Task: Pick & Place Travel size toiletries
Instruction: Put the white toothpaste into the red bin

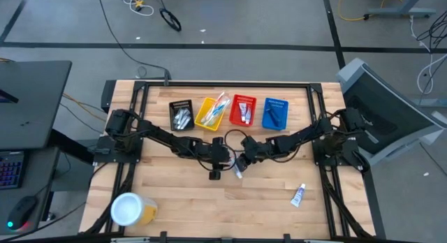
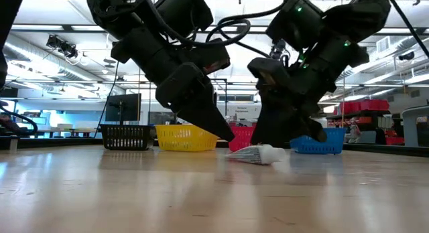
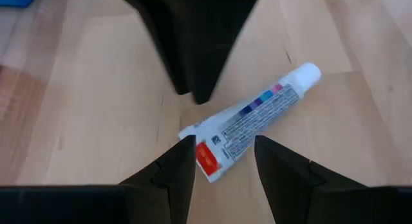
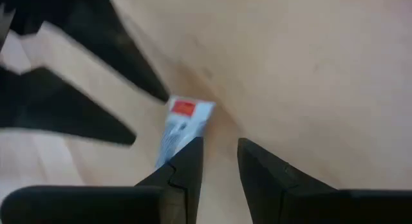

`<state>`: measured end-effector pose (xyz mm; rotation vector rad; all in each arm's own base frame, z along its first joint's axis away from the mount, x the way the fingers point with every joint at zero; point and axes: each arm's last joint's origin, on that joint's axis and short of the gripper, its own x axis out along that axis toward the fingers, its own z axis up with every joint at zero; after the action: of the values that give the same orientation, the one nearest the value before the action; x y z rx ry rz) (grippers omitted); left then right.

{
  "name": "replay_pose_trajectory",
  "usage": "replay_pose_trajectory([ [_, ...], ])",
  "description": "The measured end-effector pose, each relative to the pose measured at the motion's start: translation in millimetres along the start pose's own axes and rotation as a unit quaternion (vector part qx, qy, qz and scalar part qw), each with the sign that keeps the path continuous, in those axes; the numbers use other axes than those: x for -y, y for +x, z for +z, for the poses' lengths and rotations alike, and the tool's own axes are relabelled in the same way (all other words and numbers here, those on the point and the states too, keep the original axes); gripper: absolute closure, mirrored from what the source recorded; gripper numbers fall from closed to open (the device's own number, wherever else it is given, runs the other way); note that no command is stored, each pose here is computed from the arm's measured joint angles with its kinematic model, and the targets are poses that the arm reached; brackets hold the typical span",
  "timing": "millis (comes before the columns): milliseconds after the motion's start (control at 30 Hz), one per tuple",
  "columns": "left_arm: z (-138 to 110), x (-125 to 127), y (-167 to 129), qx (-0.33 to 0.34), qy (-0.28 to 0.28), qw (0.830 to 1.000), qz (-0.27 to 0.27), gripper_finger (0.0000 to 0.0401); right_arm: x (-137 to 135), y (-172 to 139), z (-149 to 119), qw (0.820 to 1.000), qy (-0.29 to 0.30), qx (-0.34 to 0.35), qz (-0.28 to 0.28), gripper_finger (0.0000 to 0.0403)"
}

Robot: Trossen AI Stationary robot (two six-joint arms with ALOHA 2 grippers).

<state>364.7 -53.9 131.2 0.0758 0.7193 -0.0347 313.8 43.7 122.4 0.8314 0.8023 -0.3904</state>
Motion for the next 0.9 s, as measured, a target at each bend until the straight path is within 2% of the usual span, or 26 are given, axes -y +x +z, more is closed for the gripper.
replay_pose_trajectory([
  [233, -1.2, 1.0, 0.0, -0.006, 0.002, 1.0, -0.009, 0.0234, -1.6, 0.4, 5.7, 0.998, -0.015, -0.028, 0.046, 0.0296],
  [467, -3.2, 0.7, 0.0, -0.016, 0.029, 0.999, -0.008, 0.0234, -8.5, -1.1, -6.8, 0.995, -0.053, -0.052, 0.06, 0.0296],
  [567, -3.1, 0.8, -0.1, -0.016, 0.068, 0.998, 0.0, 0.0234, -11.7, -1.7, -10.8, 0.995, -0.063, -0.047, 0.062, 0.0296],
  [667, -3.0, 1.0, -0.3, -0.017, 0.112, 0.993, 0.031, 0.0234, -9.7, -1.5, -9.7, 0.997, -0.069, -0.021, 0.036, 0.0296],
  [900, -15.7, 5.7, 12.2, -0.041, 0.164, 0.985, 0.037, 0.0234, -4.8, -0.6, -3.0, 0.997, -0.071, -0.007, 0.021, 0.0296],
])
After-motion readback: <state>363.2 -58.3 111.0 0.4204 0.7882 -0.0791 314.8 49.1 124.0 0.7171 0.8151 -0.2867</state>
